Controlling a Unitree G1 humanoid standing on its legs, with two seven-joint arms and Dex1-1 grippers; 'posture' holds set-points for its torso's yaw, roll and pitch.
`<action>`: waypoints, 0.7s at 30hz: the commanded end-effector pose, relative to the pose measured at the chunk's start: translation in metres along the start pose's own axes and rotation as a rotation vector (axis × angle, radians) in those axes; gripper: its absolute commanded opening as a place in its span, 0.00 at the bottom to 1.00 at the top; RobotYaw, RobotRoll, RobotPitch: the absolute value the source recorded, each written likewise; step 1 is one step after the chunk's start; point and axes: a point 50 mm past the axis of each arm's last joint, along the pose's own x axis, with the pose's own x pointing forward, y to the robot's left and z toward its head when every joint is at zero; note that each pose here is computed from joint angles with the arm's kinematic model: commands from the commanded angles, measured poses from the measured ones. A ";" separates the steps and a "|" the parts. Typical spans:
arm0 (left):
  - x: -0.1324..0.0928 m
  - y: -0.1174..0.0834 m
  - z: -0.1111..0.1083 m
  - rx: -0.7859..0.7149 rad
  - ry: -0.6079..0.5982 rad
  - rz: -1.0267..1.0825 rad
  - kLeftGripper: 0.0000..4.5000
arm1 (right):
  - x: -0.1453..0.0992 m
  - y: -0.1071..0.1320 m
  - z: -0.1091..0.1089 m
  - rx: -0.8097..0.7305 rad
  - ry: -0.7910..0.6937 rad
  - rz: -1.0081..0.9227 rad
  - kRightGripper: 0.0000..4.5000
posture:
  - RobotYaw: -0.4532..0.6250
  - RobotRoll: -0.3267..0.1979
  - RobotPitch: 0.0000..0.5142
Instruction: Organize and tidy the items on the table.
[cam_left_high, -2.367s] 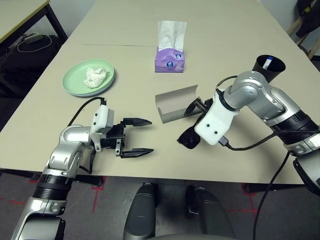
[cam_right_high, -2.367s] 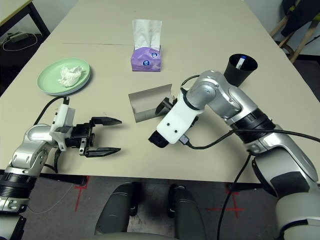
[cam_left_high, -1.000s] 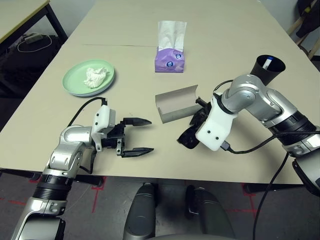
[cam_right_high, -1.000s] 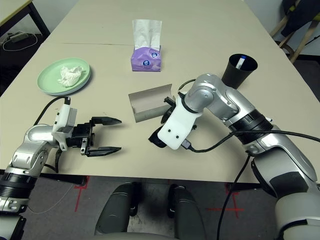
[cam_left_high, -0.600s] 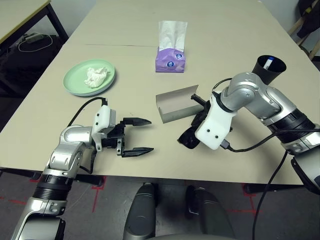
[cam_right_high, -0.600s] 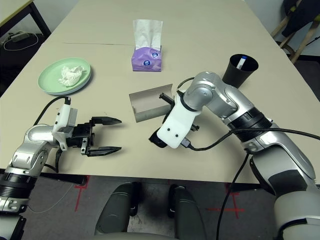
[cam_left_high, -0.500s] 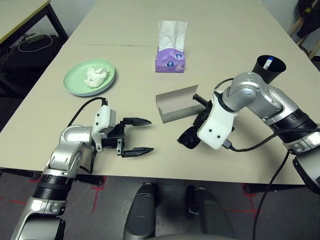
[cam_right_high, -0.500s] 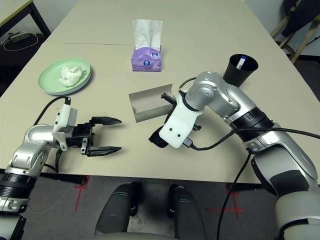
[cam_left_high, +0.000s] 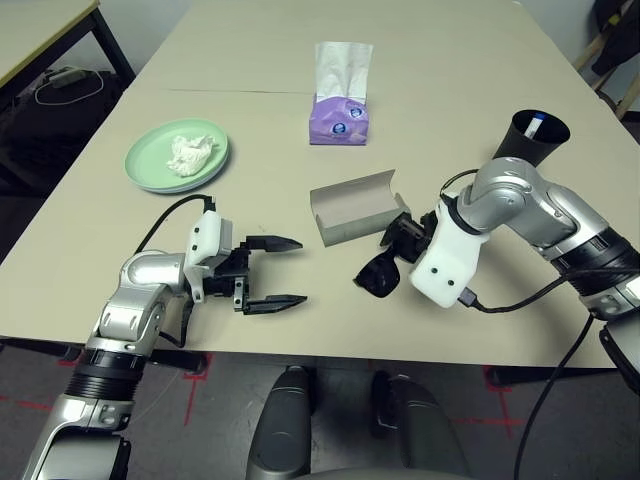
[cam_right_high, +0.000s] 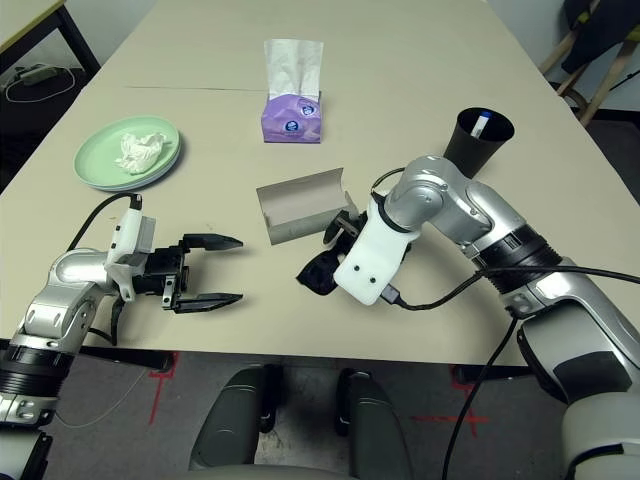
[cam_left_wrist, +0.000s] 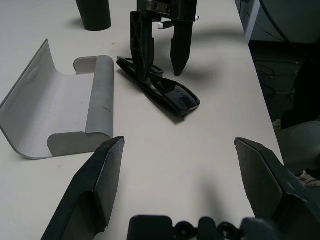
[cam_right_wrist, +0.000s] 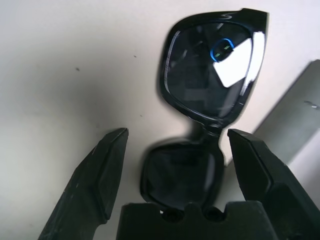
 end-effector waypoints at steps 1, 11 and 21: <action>0.002 -0.001 -0.004 -0.006 0.024 -0.012 1.00 | 0.005 0.000 -0.001 0.011 -0.002 -0.012 0.99 | 0.64 0.62 0.31; 0.002 -0.002 -0.006 -0.004 0.030 -0.007 1.00 | 0.005 -0.019 -0.010 -0.011 0.006 -0.057 0.99 | 0.65 0.62 0.30; 0.001 -0.004 -0.007 -0.006 0.030 -0.005 1.00 | -0.004 -0.032 0.003 -0.006 -0.052 -0.039 0.99 | 0.65 0.62 0.28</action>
